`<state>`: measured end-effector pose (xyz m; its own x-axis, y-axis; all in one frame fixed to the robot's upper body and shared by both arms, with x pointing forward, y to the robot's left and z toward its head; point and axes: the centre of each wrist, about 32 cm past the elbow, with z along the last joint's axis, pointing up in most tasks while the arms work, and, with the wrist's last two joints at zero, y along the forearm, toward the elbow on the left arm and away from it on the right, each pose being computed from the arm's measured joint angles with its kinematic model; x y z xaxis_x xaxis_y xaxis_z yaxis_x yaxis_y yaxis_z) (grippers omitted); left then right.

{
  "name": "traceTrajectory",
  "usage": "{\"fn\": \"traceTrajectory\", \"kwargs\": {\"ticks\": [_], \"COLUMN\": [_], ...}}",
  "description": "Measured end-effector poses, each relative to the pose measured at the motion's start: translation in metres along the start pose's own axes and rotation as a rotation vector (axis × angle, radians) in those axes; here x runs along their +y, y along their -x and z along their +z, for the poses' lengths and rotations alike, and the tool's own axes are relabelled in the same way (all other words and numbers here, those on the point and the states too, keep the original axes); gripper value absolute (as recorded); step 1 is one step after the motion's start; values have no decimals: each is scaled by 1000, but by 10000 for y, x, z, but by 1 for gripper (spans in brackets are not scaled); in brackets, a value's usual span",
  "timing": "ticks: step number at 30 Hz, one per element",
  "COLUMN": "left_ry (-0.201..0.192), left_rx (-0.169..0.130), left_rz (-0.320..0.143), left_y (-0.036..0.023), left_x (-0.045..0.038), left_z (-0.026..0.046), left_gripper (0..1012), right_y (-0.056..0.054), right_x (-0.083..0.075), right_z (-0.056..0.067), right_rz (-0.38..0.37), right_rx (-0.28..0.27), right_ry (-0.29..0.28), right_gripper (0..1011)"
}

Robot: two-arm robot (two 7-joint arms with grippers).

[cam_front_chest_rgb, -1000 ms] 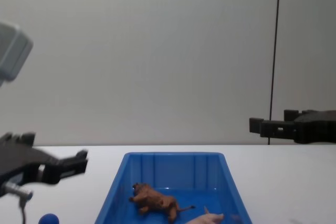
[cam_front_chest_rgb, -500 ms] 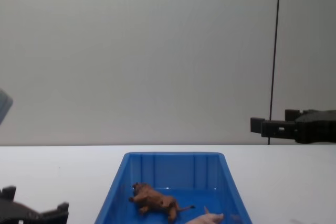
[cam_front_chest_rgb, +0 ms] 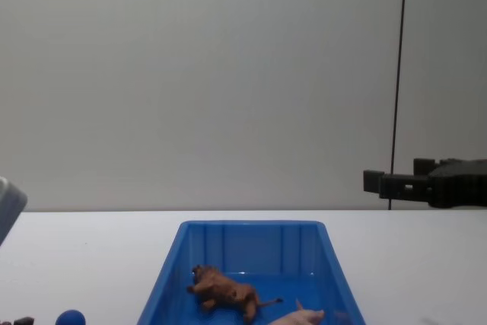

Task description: Pick up the two dolls from the table and place them into the box.

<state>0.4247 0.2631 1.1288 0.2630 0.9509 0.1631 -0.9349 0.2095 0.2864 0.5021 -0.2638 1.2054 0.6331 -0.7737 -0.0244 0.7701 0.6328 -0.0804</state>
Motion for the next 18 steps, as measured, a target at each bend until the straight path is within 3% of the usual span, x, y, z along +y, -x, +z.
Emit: {"fn": "traceTrajectory", "kwargs": {"ticks": [13, 18], "left_ry": [2, 4], "left_rx": [-7, -12], "left_rz": [-3, -2], "left_y": [-20, -32], "left_x": [-69, -93], "left_z": [-72, -74], "left_gripper": [1000, 906], "right_y": [0, 0], "right_x": [-1, -1], "right_z": [-1, -1], "right_rz": [0, 0], "right_rx": [0, 0], "right_ry": [0, 1], "right_gripper": [1001, 1001]}}
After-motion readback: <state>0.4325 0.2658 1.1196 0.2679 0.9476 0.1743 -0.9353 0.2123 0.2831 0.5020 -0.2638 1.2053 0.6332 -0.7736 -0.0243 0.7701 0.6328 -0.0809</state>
